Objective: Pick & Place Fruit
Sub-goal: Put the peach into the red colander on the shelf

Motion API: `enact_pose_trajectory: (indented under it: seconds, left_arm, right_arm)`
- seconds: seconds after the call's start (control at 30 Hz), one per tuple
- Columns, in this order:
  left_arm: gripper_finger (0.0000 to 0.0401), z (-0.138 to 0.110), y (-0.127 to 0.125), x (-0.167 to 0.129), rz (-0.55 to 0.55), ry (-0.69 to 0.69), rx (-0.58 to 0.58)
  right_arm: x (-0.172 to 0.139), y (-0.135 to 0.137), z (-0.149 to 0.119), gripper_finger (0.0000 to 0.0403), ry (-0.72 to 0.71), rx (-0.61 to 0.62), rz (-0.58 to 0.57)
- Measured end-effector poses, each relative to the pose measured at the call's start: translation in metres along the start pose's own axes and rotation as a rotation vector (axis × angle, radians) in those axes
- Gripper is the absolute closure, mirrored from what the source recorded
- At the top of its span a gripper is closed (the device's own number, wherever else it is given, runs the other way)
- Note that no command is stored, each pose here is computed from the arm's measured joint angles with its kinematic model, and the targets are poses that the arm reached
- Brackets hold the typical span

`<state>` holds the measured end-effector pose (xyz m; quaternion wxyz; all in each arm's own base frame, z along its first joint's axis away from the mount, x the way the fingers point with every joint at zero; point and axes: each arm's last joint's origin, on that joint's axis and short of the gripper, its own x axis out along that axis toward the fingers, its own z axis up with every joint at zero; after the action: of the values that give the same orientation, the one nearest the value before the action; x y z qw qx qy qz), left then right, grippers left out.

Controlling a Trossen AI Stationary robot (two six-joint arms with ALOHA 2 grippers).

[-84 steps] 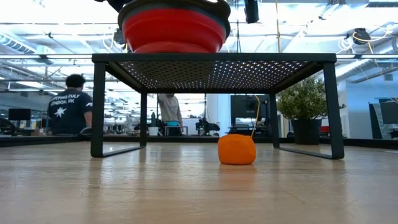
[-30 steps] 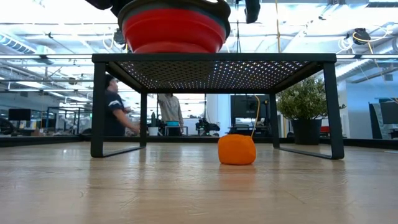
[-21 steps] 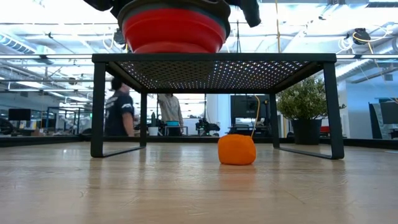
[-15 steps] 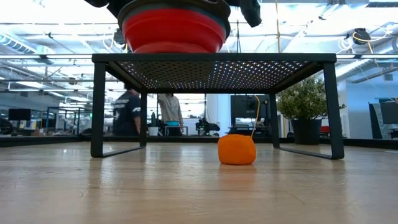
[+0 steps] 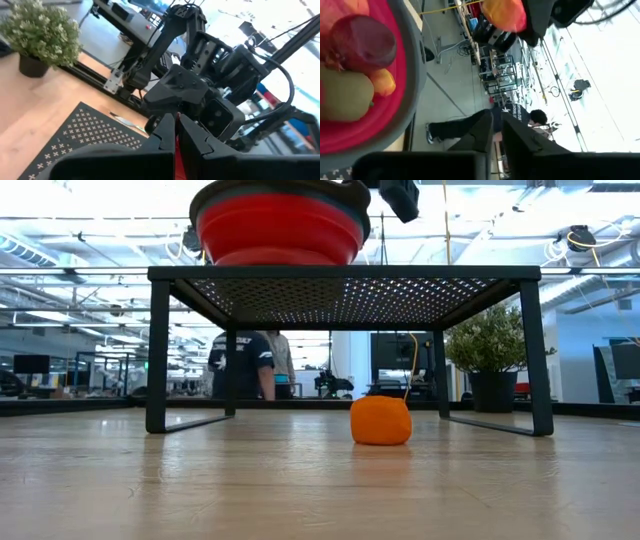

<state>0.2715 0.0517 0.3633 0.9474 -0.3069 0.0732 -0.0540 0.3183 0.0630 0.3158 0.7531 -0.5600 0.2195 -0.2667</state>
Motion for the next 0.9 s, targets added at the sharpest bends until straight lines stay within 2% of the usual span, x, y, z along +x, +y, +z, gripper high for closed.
enact_pose_trajectory:
  seconds: [0.13,0.4,0.73,0.9]
  left_arm:
    - [0.0401,-0.005,-0.011,-0.002,0.016,0.001,0.044]
    - [0.0401,-0.014,-0.026,-0.001,0.023,0.003,0.085]
    - [0.0401,-0.021,-0.036,0.002,0.02,0.013,0.099]
    - [0.0401,-0.025,-0.04,0.003,0.023,0.015,0.112]
  right_arm:
    - [0.001,0.0,-0.001,0.0398,0.004,0.066,-0.001]
    - [0.004,0.001,-0.002,0.0402,-0.02,0.171,0.024]
    - [0.007,0.014,-0.005,0.0402,-0.153,0.352,0.237]
    - [0.004,0.007,-0.01,0.0403,-0.213,0.439,0.322]
